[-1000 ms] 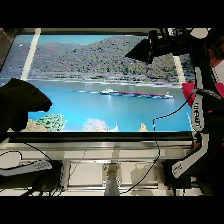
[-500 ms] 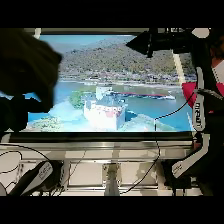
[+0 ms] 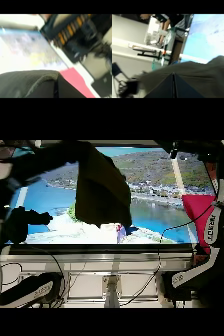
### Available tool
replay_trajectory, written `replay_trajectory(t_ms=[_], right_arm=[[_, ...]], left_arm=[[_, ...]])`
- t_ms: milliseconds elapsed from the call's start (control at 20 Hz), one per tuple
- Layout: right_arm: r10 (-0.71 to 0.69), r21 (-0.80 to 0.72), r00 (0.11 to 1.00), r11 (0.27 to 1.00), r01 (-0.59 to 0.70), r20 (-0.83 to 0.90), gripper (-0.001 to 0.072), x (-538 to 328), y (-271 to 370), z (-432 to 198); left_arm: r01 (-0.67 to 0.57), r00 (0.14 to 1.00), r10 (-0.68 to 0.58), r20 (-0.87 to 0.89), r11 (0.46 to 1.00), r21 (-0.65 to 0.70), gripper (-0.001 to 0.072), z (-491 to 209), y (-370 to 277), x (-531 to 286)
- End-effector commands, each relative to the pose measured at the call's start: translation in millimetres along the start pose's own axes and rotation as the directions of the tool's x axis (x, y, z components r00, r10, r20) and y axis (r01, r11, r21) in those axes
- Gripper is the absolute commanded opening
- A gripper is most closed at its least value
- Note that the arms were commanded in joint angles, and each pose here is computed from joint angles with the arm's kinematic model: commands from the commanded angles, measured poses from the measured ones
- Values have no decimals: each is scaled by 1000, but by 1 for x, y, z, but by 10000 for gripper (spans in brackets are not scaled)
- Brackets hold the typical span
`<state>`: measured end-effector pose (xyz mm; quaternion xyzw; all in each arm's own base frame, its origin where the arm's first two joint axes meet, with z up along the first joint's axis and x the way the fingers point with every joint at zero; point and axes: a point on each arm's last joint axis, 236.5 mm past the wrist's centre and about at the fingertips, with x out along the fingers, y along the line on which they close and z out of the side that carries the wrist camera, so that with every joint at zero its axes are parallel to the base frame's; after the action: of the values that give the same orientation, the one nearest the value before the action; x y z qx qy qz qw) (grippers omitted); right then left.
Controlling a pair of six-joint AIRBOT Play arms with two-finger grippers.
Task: Fold the clothes and pants, and hang the long-sleeved shirts on hangers.
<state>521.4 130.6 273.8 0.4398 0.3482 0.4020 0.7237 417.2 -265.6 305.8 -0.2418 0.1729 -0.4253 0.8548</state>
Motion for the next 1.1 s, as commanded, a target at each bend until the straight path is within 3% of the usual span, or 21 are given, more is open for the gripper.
replay_trajectory(t_ms=[0,150,200,250,300,350,400,500,600,650,750,850,950,1050], right_arm=[[-31,-16,1000,999,31,2,12,-28,-6,3],[-39,-28,998,999,37,-45,13,-38,-9,-7],[-38,-28,997,999,36,-71,19,-39,-9,-13],[-36,-28,994,999,34,-100,41,-39,-9,-20],[-37,-28,991,999,34,-130,132,-40,-9,-27],[-40,-28,990,999,36,-139,241,-40,-10,-29],[-44,-38,990,999,39,-132,284,-40,-11,-28],[-64,-80,990,995,54,-126,284,-40,-15,-26],[-98,-89,986,992,86,-132,280,-41,-23,-28],[-130,-93,982,989,117,-137,244,-42,-31,-29],[-232,-106,961,970,218,-148,16,-47,-55,-31],[-352,-122,921,934,335,-167,13,-56,-84,-36],[-406,-153,892,912,381,-200,11,-62,-101,-44],[-386,-120,883,922,367,-266,10,-58,-112,-62]], left_arm=[[6,987,-14,-158,999,-46,11,-90,6,80],[-70,968,45,-245,993,-94,16,-161,42,129],[-104,965,76,-252,990,-100,109,-174,58,139],[-128,959,97,-265,986,-106,360,-186,70,144],[-142,956,109,-273,984,-105,477,-191,79,146],[-149,955,121,-271,985,-86,487,-190,88,145],[-153,957,133,-259,986,-60,488,-183,95,141],[-172,964,158,-214,984,-45,488,-156,108,130],[-193,970,184,-156,980,-43,471,-121,119,111],[-202,972,195,-130,979,-42,398,-104,124,100],[-215,973,210,-95,976,-44,17,-75,135,76],[-211,973,205,-106,976,-54,14,-62,146,53],[-188,955,175,-239,982,-30,12,-84,156,30],[-226,845,245,-476,969,98,10,-136,180,-5]])
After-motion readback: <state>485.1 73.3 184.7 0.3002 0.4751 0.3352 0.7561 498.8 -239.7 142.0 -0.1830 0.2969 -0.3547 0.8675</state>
